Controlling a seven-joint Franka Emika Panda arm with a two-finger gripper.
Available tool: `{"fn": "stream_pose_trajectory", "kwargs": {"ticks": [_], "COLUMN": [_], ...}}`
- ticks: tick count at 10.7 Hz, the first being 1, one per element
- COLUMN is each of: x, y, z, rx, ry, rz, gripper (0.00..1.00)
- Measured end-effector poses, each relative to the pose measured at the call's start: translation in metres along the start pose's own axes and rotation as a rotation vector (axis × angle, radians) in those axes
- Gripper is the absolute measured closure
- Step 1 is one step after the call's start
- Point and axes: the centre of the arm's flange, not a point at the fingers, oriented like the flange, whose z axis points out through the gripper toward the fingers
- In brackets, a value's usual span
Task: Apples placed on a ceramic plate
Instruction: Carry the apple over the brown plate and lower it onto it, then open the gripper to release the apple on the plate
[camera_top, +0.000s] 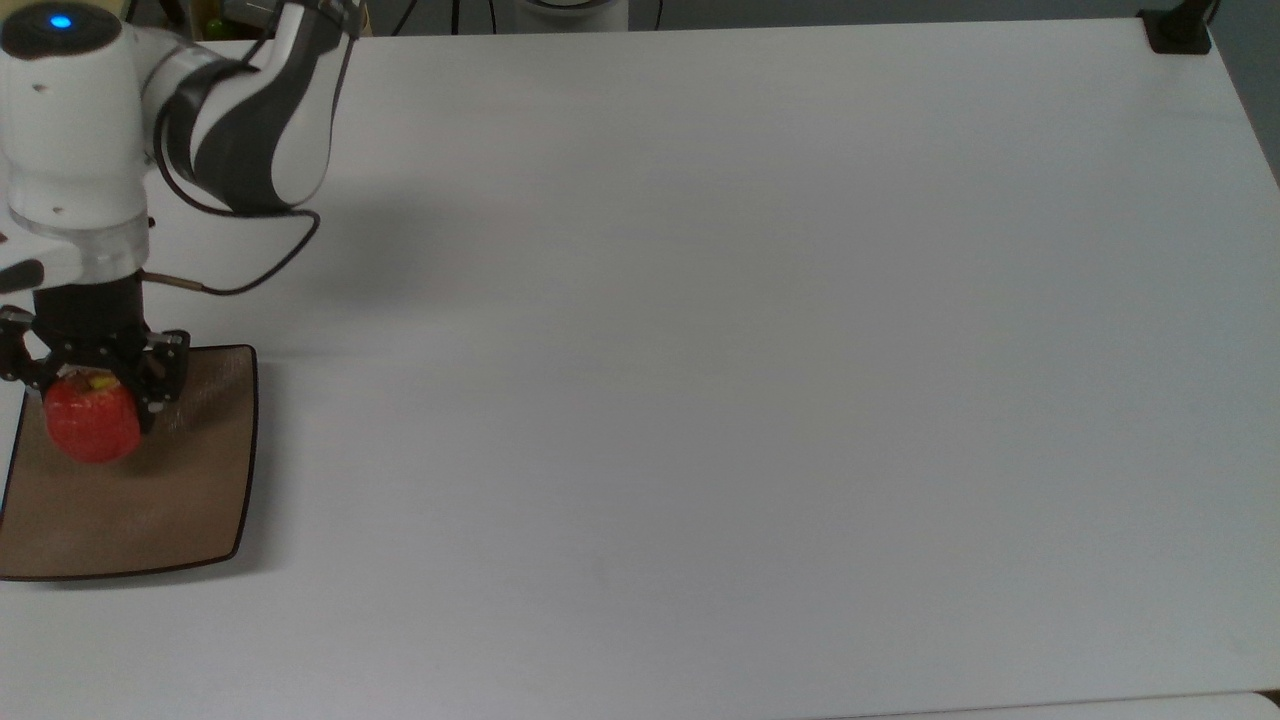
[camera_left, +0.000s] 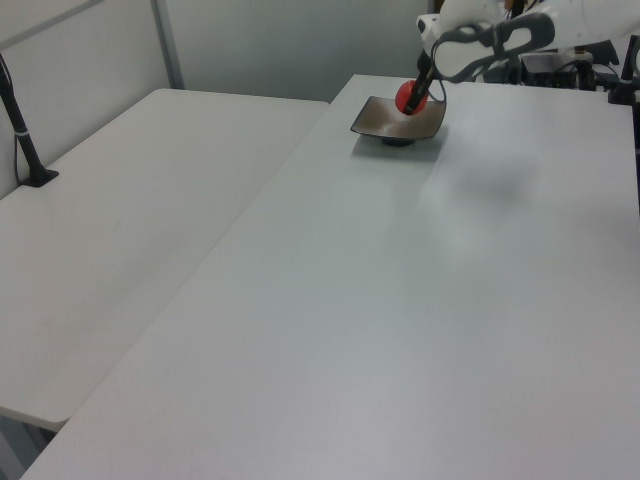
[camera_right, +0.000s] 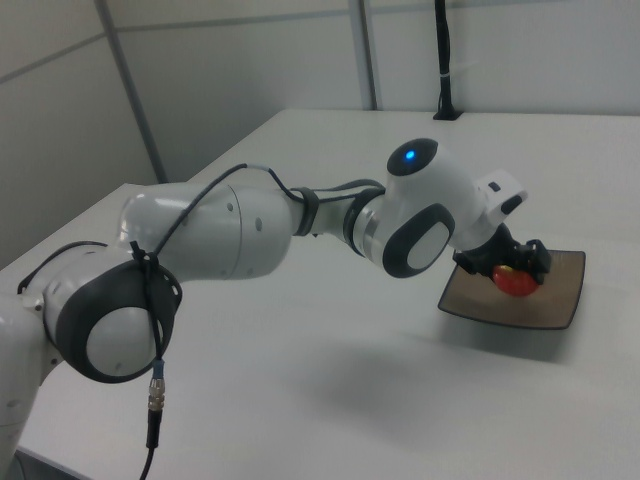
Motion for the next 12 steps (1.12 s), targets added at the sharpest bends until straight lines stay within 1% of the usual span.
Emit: {"fn": "stream_pose_trajectory", "kwargs": {"ticks": [1,2,4,6,7,8,9,12], "x": [-0.002,-0.004,-0.003,0.0,0.0,0.0,0.0,0.006], "y": [-0.004,-0.01,-0.022,-0.029,-0.03,-0.031,-0.031,-0.027], "z": [0.012,0.022,0.03,0.031,0.031,0.031,0.032,0.022], "rx": [-0.012,-0.011,0.007,0.019,0.02,0.021,0.021,0.016], "ry": [0.017,0.02,0.019,0.023,0.022,0.022,0.021,0.038], "rz": [0.008,0.012,0.033,0.079,0.084,0.084,0.084,0.086], "gripper": [0.26,0.26,0.26,0.25,0.22,0.08,0.0,0.0]}}
